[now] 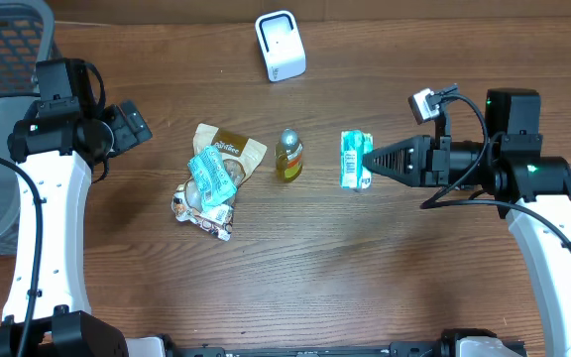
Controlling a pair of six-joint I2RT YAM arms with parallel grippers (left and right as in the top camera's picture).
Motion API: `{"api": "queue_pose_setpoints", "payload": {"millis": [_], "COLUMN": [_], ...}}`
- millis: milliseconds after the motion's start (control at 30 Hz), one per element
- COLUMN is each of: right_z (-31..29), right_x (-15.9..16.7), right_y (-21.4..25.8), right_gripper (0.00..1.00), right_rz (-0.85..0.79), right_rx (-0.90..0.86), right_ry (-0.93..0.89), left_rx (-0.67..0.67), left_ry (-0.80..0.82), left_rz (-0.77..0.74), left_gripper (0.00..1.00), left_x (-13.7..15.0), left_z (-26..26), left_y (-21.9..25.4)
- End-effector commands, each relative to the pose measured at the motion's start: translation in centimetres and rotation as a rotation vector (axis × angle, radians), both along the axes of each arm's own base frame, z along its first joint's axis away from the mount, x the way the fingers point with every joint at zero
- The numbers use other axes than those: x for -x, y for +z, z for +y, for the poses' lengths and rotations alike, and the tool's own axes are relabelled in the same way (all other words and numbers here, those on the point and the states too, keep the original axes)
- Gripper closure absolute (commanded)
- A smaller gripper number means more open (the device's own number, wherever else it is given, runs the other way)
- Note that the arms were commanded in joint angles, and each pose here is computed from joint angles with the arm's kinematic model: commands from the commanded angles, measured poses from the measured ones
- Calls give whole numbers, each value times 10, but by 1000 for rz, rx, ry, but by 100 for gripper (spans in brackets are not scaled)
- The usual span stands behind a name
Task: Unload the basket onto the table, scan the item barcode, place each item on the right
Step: 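Lift the tissue pack and turn it with the right gripper, then carry the tissue pack to the white scanner with the right gripper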
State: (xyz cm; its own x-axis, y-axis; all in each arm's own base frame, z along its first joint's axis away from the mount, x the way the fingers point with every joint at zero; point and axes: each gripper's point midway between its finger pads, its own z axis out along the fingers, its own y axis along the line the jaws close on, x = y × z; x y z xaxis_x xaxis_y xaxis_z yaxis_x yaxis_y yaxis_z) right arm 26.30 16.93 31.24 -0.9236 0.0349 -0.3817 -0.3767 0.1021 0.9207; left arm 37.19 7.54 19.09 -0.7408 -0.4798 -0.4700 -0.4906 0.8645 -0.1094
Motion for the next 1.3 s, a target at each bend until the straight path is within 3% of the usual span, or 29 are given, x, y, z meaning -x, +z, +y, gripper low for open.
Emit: {"api": "queue_pose_setpoints", "payload": {"millis": [0, 233, 433, 600, 700, 867, 1000, 1100, 1267], "right_z": [-4, -39, -104, -131, -137, -133, -119, -101, -44], "right_x": [-11, -34, -29, -40, -58, -109, -135, -162, -210], "right_y": [-8, -75, -145, -161, -136, 11, 87, 113, 105], "right_gripper": [96, 96, 96, 96, 96, 96, 97, 96, 96], "right_rz": [-19, 108, 277, 265, 193, -96, -270, -429, -694], "right_rx": [112, 483, 928, 1068, 1067, 965, 1038, 1113, 1200], "right_ry": [-92, -341, -531, -614, -679, -835, -878, -894, -785], "left_rx": [-8, -8, -8, -8, -8, -8, -8, -8, -8], "left_ry": [-11, -11, -11, -11, -10, -11, -11, -11, -11], "left_rz": [-14, -14, -14, -14, -14, -14, -14, -14, -14], "left_gripper": [0, 0, 0, 1, 0, 0, 0, 0, 1], "left_x": [-1, -1, -1, -1, -1, -1, -1, -1, -1], "left_z": [1, 1, 1, 1, 1, 1, 1, 1, 1], "left_y": [5, 5, 5, 5, 5, 5, 5, 5, 5]}}
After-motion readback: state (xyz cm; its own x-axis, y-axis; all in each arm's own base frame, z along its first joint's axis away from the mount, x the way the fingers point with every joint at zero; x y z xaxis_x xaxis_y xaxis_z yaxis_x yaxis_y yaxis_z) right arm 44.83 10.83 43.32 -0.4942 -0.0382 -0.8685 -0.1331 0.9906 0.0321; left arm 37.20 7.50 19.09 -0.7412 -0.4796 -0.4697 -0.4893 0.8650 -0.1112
